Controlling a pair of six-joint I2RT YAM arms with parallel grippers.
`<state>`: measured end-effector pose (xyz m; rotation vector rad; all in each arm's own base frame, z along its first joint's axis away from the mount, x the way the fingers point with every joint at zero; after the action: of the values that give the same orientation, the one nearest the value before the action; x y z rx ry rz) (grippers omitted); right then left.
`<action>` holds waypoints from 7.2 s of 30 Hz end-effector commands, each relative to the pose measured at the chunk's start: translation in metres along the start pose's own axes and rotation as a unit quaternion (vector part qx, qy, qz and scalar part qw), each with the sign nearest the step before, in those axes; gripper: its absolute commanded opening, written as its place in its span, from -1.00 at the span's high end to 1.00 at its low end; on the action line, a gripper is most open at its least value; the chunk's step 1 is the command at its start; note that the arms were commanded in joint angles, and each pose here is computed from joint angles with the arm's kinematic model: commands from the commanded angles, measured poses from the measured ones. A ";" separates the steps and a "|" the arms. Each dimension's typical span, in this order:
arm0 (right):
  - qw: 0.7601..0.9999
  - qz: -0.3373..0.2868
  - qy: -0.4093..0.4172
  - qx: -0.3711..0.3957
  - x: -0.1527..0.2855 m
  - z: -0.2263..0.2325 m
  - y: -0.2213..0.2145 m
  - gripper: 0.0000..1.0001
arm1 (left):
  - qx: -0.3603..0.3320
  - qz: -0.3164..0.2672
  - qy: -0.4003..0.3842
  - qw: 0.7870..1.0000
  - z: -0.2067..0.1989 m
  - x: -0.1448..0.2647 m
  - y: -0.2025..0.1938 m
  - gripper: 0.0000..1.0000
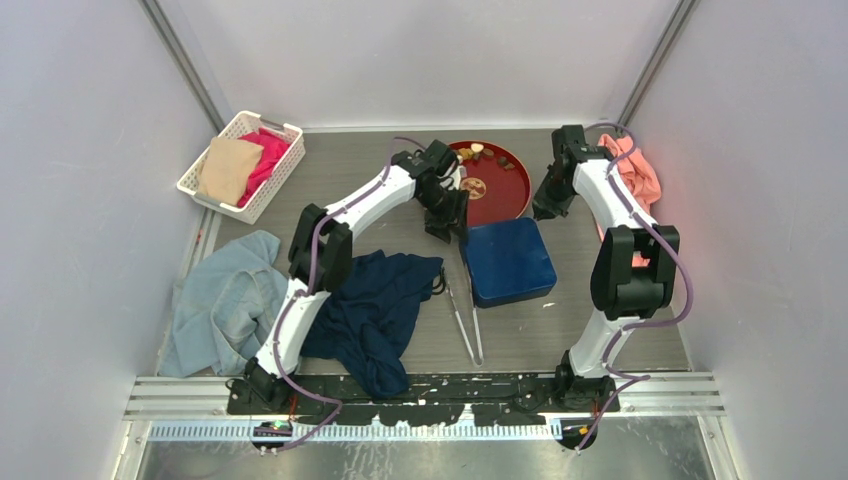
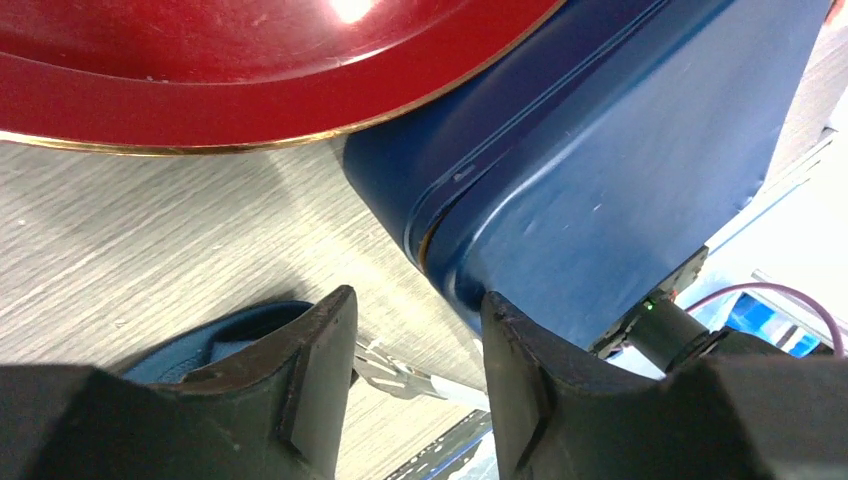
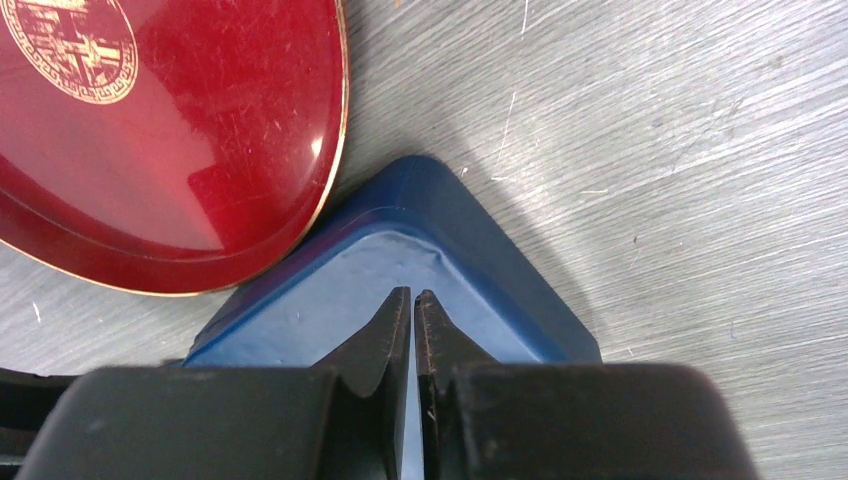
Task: Pack the chocolate
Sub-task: Close the box lid on the packing box.
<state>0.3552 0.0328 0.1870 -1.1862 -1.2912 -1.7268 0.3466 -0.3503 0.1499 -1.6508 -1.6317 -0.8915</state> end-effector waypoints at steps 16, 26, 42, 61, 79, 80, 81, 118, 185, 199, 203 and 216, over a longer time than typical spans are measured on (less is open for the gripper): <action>0.996 -0.088 0.013 -0.011 0.030 0.002 0.033 0.83 | -0.098 -0.106 -0.075 0.987 -0.061 0.066 0.006 0.99; 0.996 -0.088 0.022 0.002 0.034 0.009 0.033 0.88 | -0.169 -0.165 -0.007 0.972 -0.078 0.048 0.002 1.00; 0.999 0.037 0.021 0.003 -0.039 0.013 -0.032 0.98 | -0.183 -0.141 0.147 0.962 -0.026 -0.032 -0.001 1.00; 0.996 -0.092 0.001 0.015 0.085 -0.001 -0.019 0.90 | -0.204 -0.242 0.127 0.940 -0.065 0.060 -0.011 1.00; 0.997 -0.035 0.057 -0.042 0.015 -0.037 -0.023 -0.46 | -0.166 -0.223 0.129 0.952 -0.052 0.063 -0.022 0.45; 0.997 -0.027 0.057 -0.039 0.009 -0.039 -0.023 -0.47 | -0.162 -0.221 0.128 0.953 -0.050 0.064 -0.022 0.36; 0.998 -0.020 0.054 -0.035 0.004 -0.039 -0.024 -0.47 | -0.158 -0.218 0.126 0.955 -0.048 0.063 -0.022 0.30; 0.994 -0.011 0.105 -0.031 0.008 -0.036 -0.044 -0.66 | -0.036 -0.127 -0.028 0.991 -0.017 0.036 -0.009 -0.37; 0.984 -0.039 0.169 -0.044 0.070 -0.028 -0.060 -0.66 | -0.020 -0.040 -0.033 0.998 0.009 0.003 -0.013 -0.24; 0.993 0.090 0.069 -0.014 0.032 -0.033 -0.128 -0.26 | -0.031 -0.036 -0.054 0.997 -0.001 0.008 -0.011 -0.23; 0.992 0.113 0.053 -0.015 0.025 -0.038 -0.141 -0.21 | -0.035 -0.037 -0.055 0.997 -0.003 0.011 -0.011 -0.24; 0.996 0.023 0.089 -0.019 0.058 -0.020 -0.088 -0.18 | -0.037 -0.021 -0.064 0.997 -0.005 0.011 -0.013 -0.25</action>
<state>0.2254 0.0373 0.1721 -1.1714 -1.0394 -1.6421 0.3333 -0.3455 0.1497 -1.7029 -1.7324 -0.9118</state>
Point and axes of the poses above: each gripper's point midway between its finger pads, its own x axis back along the fingers, its own z axis along the line the jaws close on, y = z × x, the point moved 8 cm from there along x, back along the fingers, and after that the axes turned 14 degrees about x, right-handed, at the moved point
